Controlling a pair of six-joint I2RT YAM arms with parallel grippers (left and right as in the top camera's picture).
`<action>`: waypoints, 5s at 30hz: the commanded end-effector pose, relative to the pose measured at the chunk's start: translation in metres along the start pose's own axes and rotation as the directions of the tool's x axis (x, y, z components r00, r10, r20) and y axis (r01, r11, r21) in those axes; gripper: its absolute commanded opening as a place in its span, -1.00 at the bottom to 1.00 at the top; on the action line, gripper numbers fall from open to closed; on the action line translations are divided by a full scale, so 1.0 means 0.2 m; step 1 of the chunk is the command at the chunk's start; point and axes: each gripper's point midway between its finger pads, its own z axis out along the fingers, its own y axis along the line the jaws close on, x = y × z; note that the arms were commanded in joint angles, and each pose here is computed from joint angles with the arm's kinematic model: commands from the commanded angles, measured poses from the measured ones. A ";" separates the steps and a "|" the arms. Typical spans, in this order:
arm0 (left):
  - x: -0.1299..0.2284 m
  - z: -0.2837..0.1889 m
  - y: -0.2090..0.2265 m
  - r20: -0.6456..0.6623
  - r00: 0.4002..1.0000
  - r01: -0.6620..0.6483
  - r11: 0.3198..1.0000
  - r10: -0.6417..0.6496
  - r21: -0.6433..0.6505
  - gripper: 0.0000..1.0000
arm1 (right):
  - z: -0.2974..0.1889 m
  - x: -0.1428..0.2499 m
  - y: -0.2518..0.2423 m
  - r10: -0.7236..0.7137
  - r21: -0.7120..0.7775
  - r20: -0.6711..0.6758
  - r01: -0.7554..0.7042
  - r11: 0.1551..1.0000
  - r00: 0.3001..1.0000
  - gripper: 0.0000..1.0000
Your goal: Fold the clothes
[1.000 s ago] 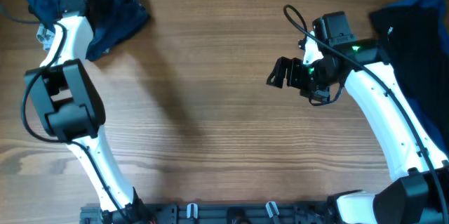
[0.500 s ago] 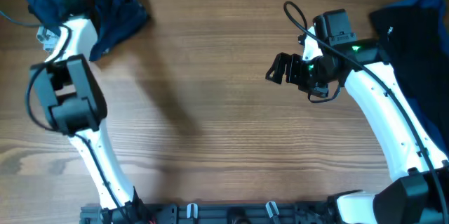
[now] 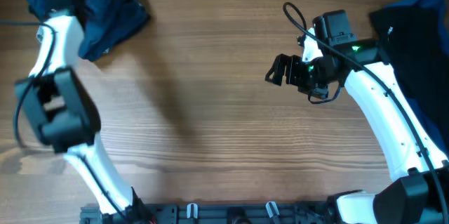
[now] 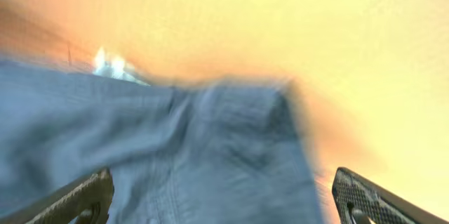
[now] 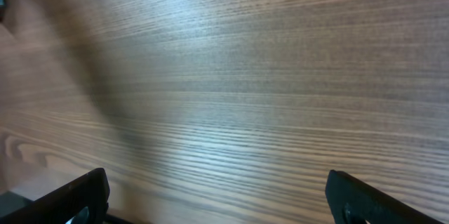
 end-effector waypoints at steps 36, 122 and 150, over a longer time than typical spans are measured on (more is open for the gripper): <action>0.35 -2.10 -0.68 -0.067 0.959 -0.210 0.847 0.277 0.489 1.00 | -0.99 0.43 -0.27 -0.011 0.184 0.615 -0.130 0.974 0.788 0.99; 0.73 -2.13 -0.40 -0.176 0.933 -0.218 0.881 0.315 0.420 1.00 | -0.43 0.18 -0.60 -0.204 0.190 0.970 0.107 0.976 0.133 0.99; 0.73 -2.13 -0.40 -0.176 0.933 -0.218 0.881 0.315 0.420 1.00 | -0.41 0.19 -0.56 -0.316 0.292 0.940 0.173 0.941 0.132 1.00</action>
